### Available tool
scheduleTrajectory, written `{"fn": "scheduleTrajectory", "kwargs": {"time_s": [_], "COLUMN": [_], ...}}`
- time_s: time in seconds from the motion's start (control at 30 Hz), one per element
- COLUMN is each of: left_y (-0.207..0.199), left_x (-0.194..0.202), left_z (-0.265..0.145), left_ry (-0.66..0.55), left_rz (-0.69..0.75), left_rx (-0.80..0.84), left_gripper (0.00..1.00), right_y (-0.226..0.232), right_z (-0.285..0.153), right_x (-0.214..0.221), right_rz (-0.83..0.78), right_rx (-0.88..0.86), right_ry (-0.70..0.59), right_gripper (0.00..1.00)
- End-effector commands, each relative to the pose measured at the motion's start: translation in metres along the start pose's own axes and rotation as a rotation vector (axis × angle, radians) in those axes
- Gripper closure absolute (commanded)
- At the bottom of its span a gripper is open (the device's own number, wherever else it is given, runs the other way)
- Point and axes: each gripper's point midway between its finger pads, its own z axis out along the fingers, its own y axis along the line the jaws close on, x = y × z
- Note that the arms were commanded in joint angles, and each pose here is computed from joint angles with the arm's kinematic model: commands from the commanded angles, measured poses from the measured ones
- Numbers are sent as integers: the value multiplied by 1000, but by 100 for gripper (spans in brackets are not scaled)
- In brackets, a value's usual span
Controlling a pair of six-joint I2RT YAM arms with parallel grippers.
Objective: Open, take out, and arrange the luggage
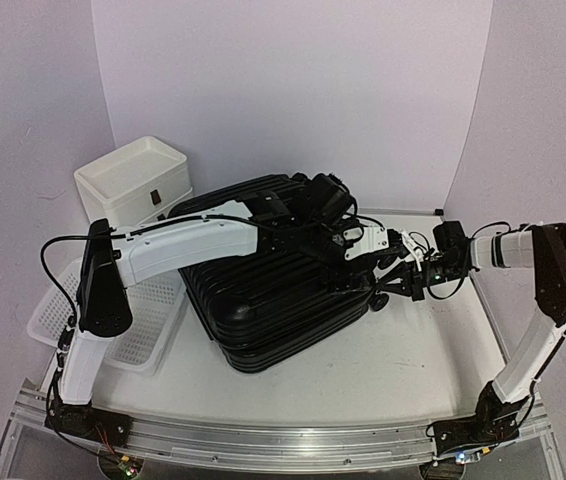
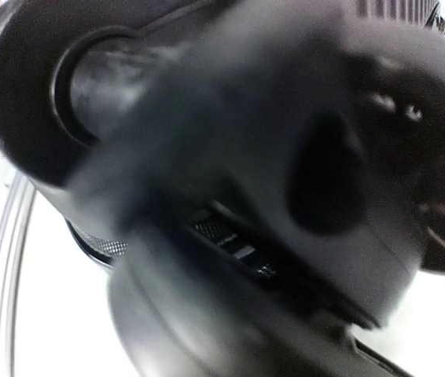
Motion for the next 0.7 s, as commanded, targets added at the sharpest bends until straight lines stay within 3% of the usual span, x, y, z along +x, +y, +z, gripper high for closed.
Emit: {"fn": "scheduleTrajectory", "kwargs": {"time_s": [0.0,0.3,0.57,0.67], "left_y": [-19,-26,-29,-33], "left_x": [47,51,62,62], "left_z": [4,0,-4,-7], "left_ry": [153,156,187,182], "left_rz": [-58,-77,-76,-76], "left_rx": [72,95,94,109], "left_gripper": [13,17,18,18], "right_y": [-25,-55,-71,-99], "right_z": [-18,-19,-33,-23], "right_x": [-22,-38,-58,-57], "right_rz": [-32,-101,-265,-270], "right_rx": [30,-13,48,100], "right_ry": [-89,-110,-115,-47], "right_gripper": [100,100,100,100]}}
